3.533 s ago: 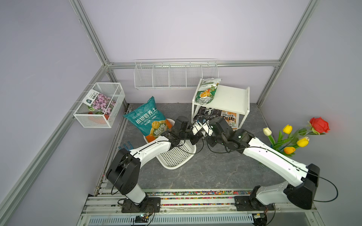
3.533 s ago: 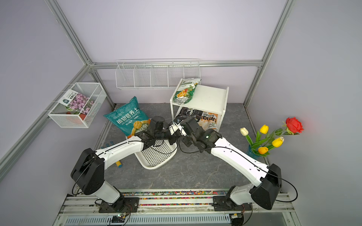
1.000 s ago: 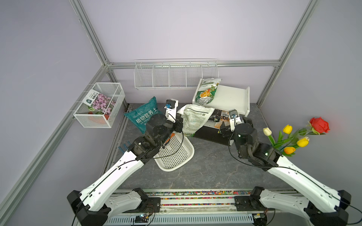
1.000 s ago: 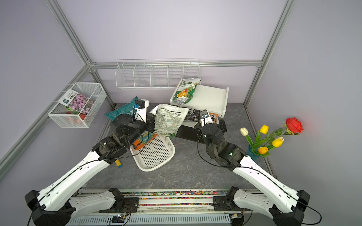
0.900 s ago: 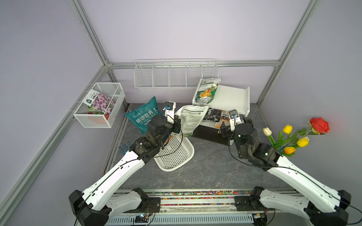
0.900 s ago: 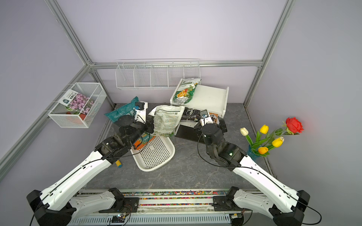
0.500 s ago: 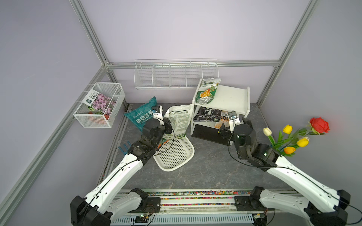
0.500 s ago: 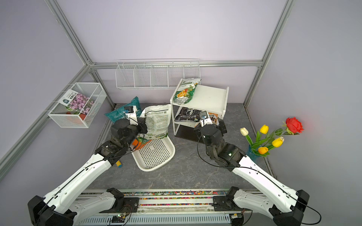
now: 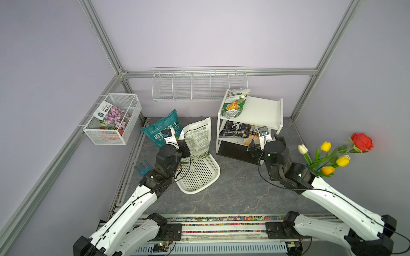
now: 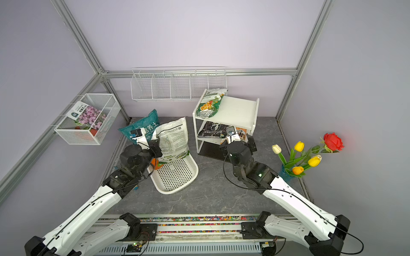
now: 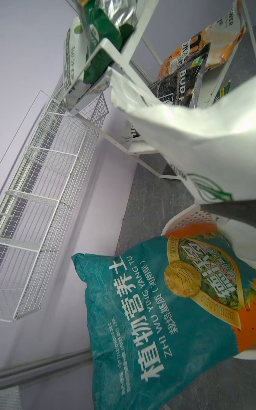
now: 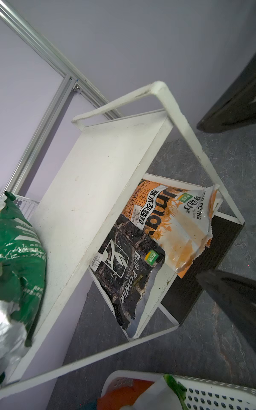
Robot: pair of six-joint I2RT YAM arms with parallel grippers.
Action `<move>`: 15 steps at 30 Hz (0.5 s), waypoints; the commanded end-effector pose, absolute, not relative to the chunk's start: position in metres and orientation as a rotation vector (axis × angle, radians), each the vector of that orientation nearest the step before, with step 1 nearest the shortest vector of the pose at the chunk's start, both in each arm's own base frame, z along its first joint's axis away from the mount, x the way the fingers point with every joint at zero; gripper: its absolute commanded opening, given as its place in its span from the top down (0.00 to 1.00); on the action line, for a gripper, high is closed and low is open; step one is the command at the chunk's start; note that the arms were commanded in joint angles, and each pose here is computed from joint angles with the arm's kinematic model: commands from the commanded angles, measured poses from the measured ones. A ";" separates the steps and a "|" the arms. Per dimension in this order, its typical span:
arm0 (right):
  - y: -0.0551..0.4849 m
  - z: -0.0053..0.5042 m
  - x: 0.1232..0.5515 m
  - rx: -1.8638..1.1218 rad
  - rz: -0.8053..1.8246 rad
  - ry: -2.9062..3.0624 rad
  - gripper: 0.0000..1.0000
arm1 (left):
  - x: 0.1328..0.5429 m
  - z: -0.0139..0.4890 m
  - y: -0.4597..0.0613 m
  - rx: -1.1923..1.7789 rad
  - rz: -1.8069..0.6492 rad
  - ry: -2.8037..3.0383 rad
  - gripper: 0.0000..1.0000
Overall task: Take down the fertilizer bag from the shelf
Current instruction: Place the fertilizer bag in the storage box.
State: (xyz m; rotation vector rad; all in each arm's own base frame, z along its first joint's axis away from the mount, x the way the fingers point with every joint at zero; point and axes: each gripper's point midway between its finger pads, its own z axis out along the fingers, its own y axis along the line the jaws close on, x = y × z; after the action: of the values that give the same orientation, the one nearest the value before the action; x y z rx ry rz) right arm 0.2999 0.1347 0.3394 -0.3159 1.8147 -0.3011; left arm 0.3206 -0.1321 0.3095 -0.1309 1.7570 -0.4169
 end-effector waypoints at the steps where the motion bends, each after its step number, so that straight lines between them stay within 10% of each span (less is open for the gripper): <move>1: 0.130 0.333 0.298 -0.300 -0.308 1.830 0.01 | 0.318 0.368 -0.111 -0.250 -0.441 1.520 1.00; 15: 0.132 0.338 0.299 -0.313 -0.306 1.823 0.01 | 0.309 0.321 -0.049 -0.493 -0.166 1.540 1.00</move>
State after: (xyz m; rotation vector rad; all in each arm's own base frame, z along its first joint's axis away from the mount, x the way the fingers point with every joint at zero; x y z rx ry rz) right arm 0.2992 0.1341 0.3378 -0.3203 1.8205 -0.3048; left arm 0.3150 -0.0760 0.2645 -0.3625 1.7491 -0.1811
